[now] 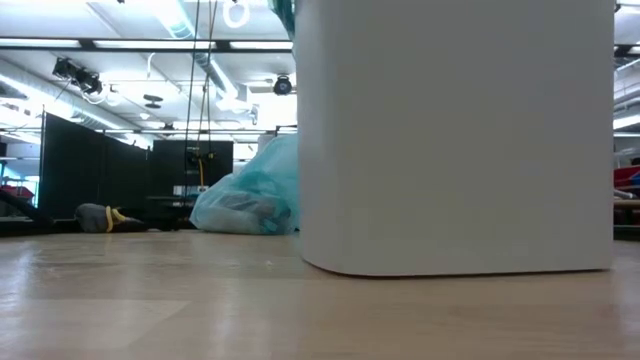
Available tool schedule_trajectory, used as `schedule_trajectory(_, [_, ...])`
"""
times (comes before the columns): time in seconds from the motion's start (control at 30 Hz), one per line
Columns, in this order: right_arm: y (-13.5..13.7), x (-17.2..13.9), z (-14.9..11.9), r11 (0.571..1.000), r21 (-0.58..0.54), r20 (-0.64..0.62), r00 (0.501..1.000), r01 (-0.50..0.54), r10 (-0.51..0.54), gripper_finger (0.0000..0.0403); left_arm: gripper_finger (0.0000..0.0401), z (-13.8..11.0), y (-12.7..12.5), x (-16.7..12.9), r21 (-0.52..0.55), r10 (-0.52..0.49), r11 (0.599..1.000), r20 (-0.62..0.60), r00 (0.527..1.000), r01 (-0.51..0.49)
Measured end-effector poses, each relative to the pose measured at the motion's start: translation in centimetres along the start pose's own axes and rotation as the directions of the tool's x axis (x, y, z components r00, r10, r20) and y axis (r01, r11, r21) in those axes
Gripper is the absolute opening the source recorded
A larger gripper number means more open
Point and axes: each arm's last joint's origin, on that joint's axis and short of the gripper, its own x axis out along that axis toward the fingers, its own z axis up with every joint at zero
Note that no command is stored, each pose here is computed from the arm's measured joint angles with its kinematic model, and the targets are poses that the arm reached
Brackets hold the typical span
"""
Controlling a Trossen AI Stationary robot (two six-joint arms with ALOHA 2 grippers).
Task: Place trash/remove bag and relplace
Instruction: Insert the green plastic trash bag into the trash bin
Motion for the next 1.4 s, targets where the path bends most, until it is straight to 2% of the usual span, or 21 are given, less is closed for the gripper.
schedule_trajectory(0.13, [0.1,1.0,-0.7,1.0,-0.011,-0.036,0.999,0.026,-0.027,0.0012,0.0157,-0.5,-3.4,-0.5,-0.017,-0.109,0.994,0.081,0.991,0.111])
schedule_trajectory(0.23, [0.1,1.1,-0.7,0.999,-0.03,-0.036,0.999,0.038,-0.039,0.0011,0.0157,-1.9,-5.2,-0.1,0.014,-0.076,0.997,0.093,0.993,0.075])
schedule_trajectory(0.43, [0.0,1.1,-0.7,0.998,-0.042,-0.037,0.998,0.044,-0.045,0.0007,0.0157,-3.5,-7.5,1.8,-0.021,-0.043,0.999,0.128,0.991,0.046])
schedule_trajectory(0.57, [-0.2,1.3,-0.6,0.998,-0.033,-0.036,0.998,0.056,-0.057,0.0006,0.0156,-3.3,-9.0,3.2,0.075,-0.08,0.995,0.229,0.97,0.065])
schedule_trajectory(0.67, [-0.3,1.3,-0.5,0.998,-0.021,-0.03,0.998,0.063,-0.063,0.0006,0.0152,-3.4,-9.3,3.5,0.12,-0.077,0.992,0.249,0.966,0.048])
schedule_trajectory(0.77, [-0.3,1.3,-0.5,0.997,-0.038,-0.03,0.998,0.062,-0.063,0.0006,0.0139,-3.8,-9.3,3.9,0.112,0.002,0.993,0.255,0.967,-0.031])
schedule_trajectory(0.9, [-0.3,1.3,-0.5,0.996,-0.071,-0.03,0.998,0.06,-0.062,0.0006,0.0114,-4.8,-9.4,6.3,0.067,0.107,0.989,0.276,0.955,-0.13])
schedule_trajectory(1.07, [-0.3,1.3,-0.5,0.995,-0.085,-0.032,0.998,0.058,-0.061,0.0006,0.0074,-5.9,-10.2,9.8,-0.024,0.13,0.991,0.336,0.933,-0.13])
schedule_trajectory(1.2, [-0.2,1.3,-0.6,0.994,-0.095,-0.035,0.998,0.05,-0.054,0.0006,0.0043,-7.5,-10.5,12.0,-0.055,0.156,0.988,0.329,0.931,-0.147])
schedule_trajectory(1.4, [-0.3,1.4,-1.1,0.994,-0.098,-0.067,0.996,0.055,-0.062,0.0006,0.0013,-8.2,-10.7,12.4,-0.098,0.16,0.986,0.312,0.936,-0.135])
